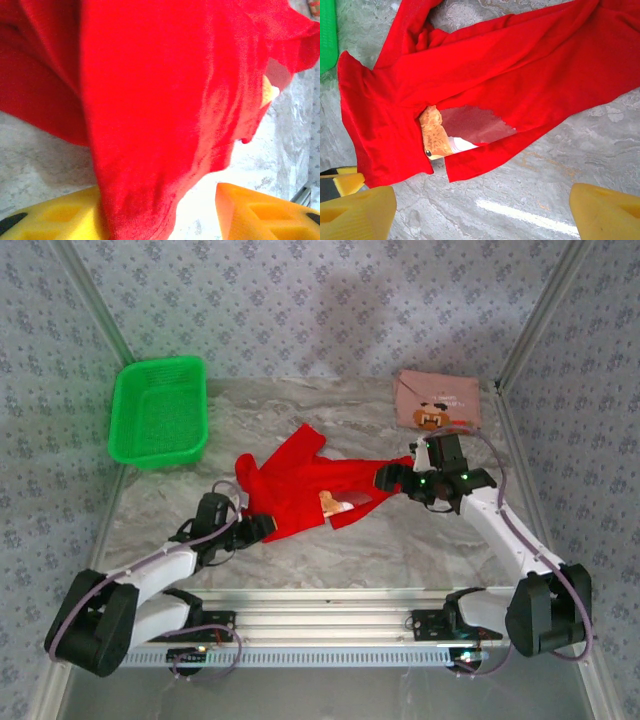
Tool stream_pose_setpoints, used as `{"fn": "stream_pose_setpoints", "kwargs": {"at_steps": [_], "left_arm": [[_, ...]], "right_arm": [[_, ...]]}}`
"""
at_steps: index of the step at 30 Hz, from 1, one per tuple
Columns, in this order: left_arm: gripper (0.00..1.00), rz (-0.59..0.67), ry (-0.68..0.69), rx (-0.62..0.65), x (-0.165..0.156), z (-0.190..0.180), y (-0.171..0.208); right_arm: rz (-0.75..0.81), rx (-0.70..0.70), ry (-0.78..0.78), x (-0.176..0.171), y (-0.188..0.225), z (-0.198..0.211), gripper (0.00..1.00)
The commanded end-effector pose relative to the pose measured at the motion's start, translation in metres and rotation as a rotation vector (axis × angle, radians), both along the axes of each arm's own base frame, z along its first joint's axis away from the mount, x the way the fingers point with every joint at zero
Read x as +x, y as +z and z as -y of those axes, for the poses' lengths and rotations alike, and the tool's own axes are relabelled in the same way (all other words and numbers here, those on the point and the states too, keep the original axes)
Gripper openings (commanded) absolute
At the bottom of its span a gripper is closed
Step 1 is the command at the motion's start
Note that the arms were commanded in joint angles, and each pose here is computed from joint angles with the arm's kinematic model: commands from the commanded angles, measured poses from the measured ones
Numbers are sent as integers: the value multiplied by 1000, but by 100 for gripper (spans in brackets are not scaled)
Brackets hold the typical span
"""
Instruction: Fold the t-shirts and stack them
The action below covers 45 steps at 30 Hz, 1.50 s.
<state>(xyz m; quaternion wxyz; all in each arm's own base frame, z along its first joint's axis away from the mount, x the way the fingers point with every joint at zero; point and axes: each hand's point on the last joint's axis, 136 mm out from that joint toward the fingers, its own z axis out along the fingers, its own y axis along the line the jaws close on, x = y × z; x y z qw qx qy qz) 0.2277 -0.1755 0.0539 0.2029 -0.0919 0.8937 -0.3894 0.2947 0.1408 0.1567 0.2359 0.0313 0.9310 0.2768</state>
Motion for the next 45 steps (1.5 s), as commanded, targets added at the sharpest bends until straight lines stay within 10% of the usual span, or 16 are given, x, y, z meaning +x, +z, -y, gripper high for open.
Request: {"fn": "stream_pose_setpoints", "kwargs": {"at_steps": [1,6,13,23,31,41,45], "left_arm": [[52,12,-53,-9,-13,2,1],[42,-2,-42,-9,-16,1,-3],[1,45,-29,-70,3,12,40],[0,195,29,-56,26,1,160],[0,271,172,-44,45,-30,209],[0,323,254,-9,50,-64,237],[0,324,308,18,50,-82,240]], "right_arm": [[1,-11,-6,-4,-1,4,91],[-20,2,-7,-6,-5,2,91],[-172,39,73,-36,-36,-32,84],[-364,-47,86,-34,-99,-90,53],[-420,-199,17,-16,-132,-96,51],[-443,-472,-115,-4,-147,-37,0],[-298,-516,-211,5,-105,7,0]]}}
